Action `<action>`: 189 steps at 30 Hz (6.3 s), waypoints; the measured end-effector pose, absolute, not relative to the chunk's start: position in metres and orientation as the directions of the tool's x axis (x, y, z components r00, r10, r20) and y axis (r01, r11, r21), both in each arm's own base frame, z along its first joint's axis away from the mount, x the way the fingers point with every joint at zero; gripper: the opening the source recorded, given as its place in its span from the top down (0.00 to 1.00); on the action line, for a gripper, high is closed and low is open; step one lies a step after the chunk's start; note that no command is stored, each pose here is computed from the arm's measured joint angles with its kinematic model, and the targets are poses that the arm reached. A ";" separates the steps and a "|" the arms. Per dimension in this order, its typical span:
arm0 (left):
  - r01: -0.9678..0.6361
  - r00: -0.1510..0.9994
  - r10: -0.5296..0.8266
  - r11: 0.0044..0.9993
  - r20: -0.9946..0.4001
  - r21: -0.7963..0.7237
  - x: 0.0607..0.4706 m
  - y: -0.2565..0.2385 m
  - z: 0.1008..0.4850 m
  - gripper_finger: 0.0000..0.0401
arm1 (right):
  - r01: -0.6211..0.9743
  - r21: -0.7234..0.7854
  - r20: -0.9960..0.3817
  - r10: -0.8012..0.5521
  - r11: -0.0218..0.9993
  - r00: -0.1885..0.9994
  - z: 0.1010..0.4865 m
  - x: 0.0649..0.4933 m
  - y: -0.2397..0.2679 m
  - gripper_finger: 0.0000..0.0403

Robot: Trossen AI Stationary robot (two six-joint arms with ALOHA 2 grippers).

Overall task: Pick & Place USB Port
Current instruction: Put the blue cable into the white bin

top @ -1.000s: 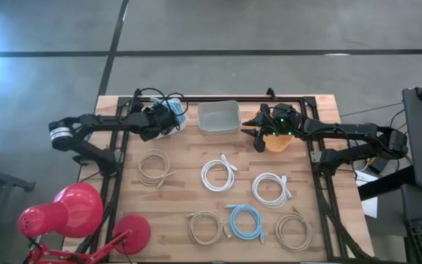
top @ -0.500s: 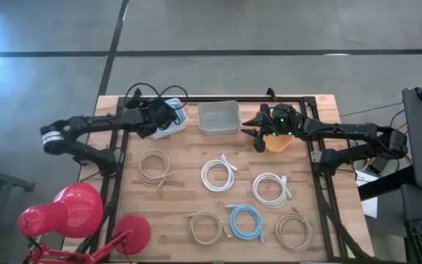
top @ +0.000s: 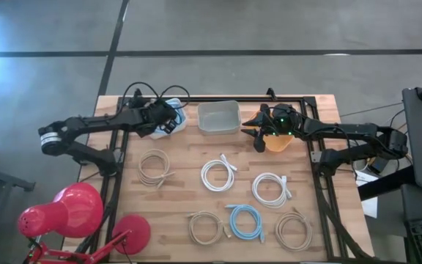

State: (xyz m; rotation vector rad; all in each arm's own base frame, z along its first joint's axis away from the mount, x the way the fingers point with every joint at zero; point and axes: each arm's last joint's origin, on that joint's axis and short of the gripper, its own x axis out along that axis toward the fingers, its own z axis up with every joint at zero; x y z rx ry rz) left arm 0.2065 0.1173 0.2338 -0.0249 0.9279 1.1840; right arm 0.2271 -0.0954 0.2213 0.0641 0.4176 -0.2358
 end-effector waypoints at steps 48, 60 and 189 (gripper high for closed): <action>-0.301 0.887 0.224 0.944 -0.403 -0.137 0.250 -0.033 0.199 0.82 | 0.243 0.022 -0.416 -0.212 0.970 0.884 0.220 0.227 -0.095 0.71; -0.343 0.869 0.268 0.932 -0.416 -0.116 0.244 -0.031 0.189 0.82 | 0.253 0.046 -0.416 -0.212 0.966 0.884 0.220 0.227 -0.095 0.71; -0.156 0.905 0.147 0.988 -0.400 0.008 0.282 -0.041 0.221 0.58 | -0.058 0.228 -0.910 0.234 0.972 0.342 0.128 0.301 0.118 0.74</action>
